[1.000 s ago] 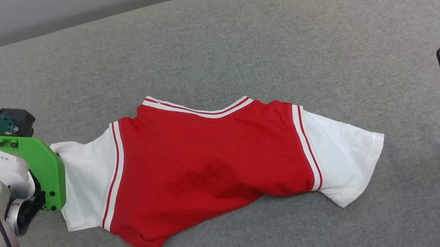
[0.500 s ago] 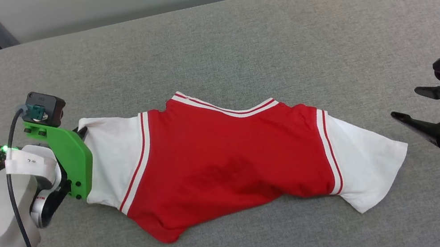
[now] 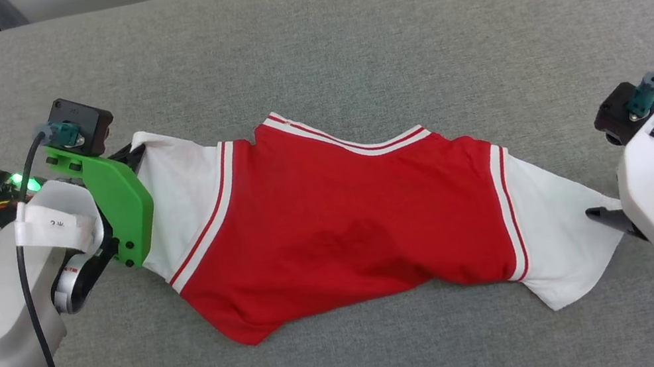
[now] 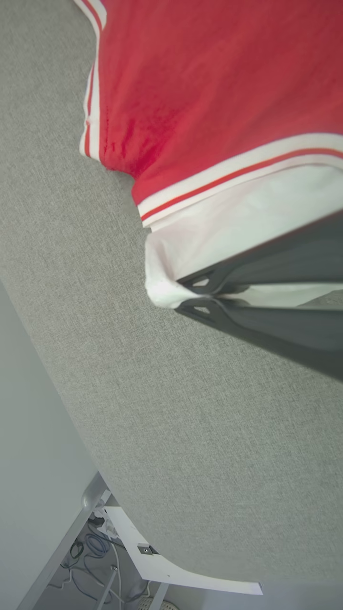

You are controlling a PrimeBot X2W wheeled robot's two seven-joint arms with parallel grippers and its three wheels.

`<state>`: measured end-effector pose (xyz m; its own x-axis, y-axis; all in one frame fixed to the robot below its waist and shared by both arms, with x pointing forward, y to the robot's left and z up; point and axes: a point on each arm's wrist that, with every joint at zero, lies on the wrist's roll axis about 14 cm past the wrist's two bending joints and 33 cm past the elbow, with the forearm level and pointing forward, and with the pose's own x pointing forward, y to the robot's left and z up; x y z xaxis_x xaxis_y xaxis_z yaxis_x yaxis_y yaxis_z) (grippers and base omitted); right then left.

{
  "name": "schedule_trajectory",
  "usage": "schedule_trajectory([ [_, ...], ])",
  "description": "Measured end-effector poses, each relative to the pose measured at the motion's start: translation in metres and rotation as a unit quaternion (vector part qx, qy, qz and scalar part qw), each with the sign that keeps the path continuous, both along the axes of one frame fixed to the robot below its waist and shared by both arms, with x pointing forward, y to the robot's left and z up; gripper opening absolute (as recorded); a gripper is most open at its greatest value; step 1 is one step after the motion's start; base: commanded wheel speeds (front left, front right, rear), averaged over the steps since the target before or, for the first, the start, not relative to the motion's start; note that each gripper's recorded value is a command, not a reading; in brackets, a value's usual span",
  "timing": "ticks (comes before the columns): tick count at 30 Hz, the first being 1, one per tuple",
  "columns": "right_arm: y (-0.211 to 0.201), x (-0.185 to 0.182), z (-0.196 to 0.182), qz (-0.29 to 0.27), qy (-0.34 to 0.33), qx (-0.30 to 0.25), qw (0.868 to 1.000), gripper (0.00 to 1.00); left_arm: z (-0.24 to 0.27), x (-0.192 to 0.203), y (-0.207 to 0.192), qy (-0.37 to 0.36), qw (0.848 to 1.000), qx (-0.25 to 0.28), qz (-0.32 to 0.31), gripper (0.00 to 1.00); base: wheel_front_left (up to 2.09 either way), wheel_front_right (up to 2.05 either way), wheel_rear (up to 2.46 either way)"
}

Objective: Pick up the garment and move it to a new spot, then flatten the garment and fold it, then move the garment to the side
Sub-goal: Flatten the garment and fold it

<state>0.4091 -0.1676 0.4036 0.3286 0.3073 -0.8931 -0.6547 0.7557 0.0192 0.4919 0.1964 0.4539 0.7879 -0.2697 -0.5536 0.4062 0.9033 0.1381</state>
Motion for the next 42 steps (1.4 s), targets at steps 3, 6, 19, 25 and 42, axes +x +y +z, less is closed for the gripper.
schedule_trajectory([
  [3, 0.006, -0.009, -0.023, 0.011, 0.036, -0.006, 0.999, 1.0, -0.005, 0.003, 0.0, 0.004, 1.0, 0.0, -0.001, 0.0, 0.0, 0.0, 0.0],
  [6, 0.008, -0.016, -0.038, 0.028, 0.058, -0.017, 0.998, 1.0, -0.011, 0.005, 0.001, 0.009, 1.0, 0.0, 0.001, 0.0, 0.0, 0.0, 0.0],
  [19, 0.016, 0.005, -0.034, 0.021, -0.001, 0.028, 0.999, 0.0, -0.01, 0.008, 0.012, -0.006, 1.0, 0.002, 0.01, 0.0, 0.0, 0.0, 0.0],
  [25, 0.024, 0.028, 0.013, 0.009, -0.109, 0.086, 0.99, 0.0, 0.035, 0.014, 0.007, -0.085, 0.996, -0.012, -0.006, 0.0, 0.0, 0.0, 0.0],
  [42, -0.007, 0.077, 0.234, -0.028, -0.443, 0.179, 0.878, 0.0, 0.249, 0.007, -0.043, -0.391, 0.916, -0.035, -0.079, 0.0, 0.0, 0.0, 0.0],
])
